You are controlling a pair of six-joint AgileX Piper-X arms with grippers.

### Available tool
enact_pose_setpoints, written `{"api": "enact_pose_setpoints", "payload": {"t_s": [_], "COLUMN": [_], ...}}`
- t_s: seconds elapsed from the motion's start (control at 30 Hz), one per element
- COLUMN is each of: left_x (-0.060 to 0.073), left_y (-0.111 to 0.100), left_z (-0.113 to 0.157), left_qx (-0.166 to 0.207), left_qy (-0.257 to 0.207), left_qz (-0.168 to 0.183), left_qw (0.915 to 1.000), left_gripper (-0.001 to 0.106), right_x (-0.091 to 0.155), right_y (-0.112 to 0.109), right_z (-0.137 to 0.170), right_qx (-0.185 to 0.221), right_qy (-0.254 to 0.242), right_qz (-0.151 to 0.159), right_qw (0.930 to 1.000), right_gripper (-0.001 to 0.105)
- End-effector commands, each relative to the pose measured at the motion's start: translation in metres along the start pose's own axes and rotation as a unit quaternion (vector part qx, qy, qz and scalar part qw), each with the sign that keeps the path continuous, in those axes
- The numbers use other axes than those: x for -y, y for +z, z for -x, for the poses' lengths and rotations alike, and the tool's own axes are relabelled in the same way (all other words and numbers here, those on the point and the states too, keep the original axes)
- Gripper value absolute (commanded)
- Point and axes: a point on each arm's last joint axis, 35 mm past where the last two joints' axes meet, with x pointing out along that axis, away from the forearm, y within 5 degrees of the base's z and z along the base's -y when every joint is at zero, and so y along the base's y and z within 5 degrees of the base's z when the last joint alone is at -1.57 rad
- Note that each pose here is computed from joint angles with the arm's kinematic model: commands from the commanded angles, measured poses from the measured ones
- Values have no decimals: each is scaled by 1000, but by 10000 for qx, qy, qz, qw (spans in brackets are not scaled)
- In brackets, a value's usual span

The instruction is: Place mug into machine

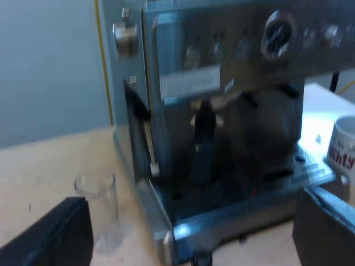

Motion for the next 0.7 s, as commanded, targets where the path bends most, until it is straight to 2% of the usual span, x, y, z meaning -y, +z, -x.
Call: {"api": "enact_pose_setpoints", "payload": {"t_s": [0.03, 0.23, 0.4, 0.7], "left_x": [1, 4, 9, 20], "left_y": [11, 26, 35, 30], "left_z": [-6, -28, -56, -106], "left_qx": [169, -13, -63, -529], "left_qy": [-203, -751, -1156, -1677], "left_qz": [-32, -133, -181, -191], "left_qw": [9996, 9971, 9931, 9842], "left_gripper": [75, 75, 75, 75], "right_x": [5, 12, 14, 11], "right_y": [14, 39, 57, 70], "right_z": [0, -8, -24, -62], "right_qx": [190, 198, 162, -110], "right_qy": [-85, 33, 355, 740], "right_qz": [101, 346, 532, 628], "right_qw": [9997, 9992, 9978, 9952], "right_gripper": [87, 87, 87, 87]}}
